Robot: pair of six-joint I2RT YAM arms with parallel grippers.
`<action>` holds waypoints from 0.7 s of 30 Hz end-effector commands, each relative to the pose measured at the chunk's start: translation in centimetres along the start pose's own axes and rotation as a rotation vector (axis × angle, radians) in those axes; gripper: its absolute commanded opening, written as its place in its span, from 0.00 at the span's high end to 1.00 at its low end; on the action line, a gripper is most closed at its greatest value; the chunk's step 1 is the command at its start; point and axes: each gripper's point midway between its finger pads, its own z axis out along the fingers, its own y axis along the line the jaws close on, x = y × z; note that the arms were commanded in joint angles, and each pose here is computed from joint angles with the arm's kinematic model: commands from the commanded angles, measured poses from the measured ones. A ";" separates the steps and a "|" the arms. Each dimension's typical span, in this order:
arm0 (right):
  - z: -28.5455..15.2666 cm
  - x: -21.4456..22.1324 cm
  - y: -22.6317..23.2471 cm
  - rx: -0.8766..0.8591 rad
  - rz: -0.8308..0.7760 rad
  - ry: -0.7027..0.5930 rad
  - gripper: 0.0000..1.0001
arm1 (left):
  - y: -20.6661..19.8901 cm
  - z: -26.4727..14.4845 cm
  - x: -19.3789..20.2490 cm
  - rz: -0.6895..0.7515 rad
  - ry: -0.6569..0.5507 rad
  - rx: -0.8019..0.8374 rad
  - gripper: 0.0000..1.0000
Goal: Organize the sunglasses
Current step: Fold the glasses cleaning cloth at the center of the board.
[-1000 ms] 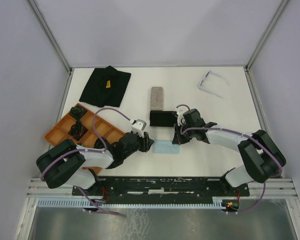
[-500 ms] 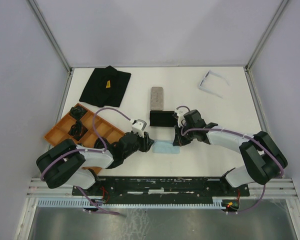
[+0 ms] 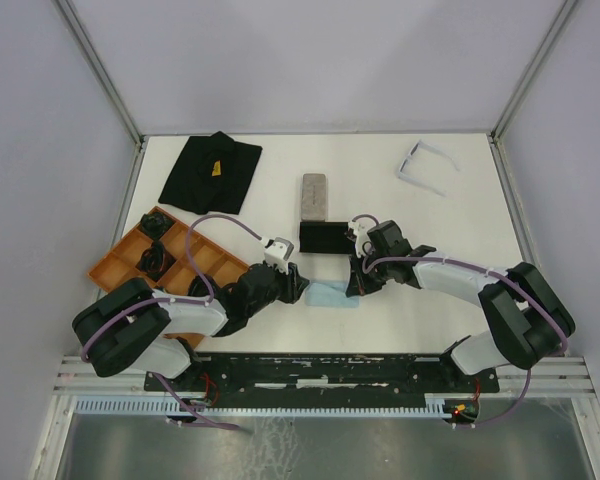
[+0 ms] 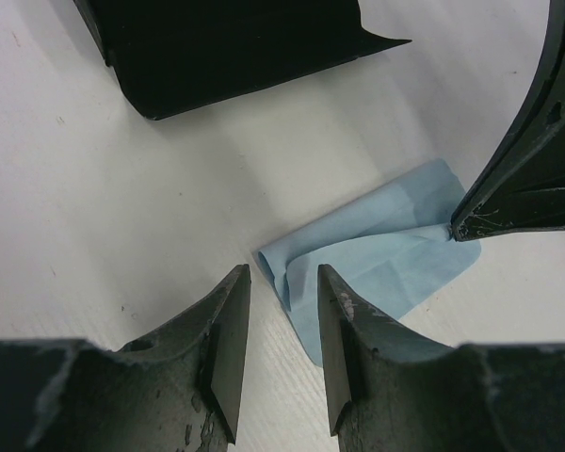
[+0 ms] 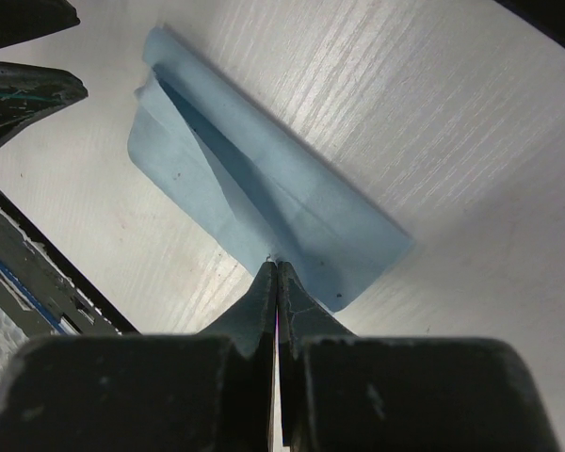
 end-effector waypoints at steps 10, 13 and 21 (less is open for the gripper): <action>0.0 0.3 0.3 -0.026 -0.012 0.024 1.00 | -0.4 0.5 -1.6 0.005 -0.042 0.007 0.59; 0.2 0.5 0.3 -0.032 -0.006 0.037 1.00 | -0.5 0.5 -1.7 0.005 -0.043 0.007 0.59; 0.0 0.4 0.5 -0.038 -0.010 0.035 0.77 | -0.5 0.4 -1.9 0.006 -0.047 0.009 0.59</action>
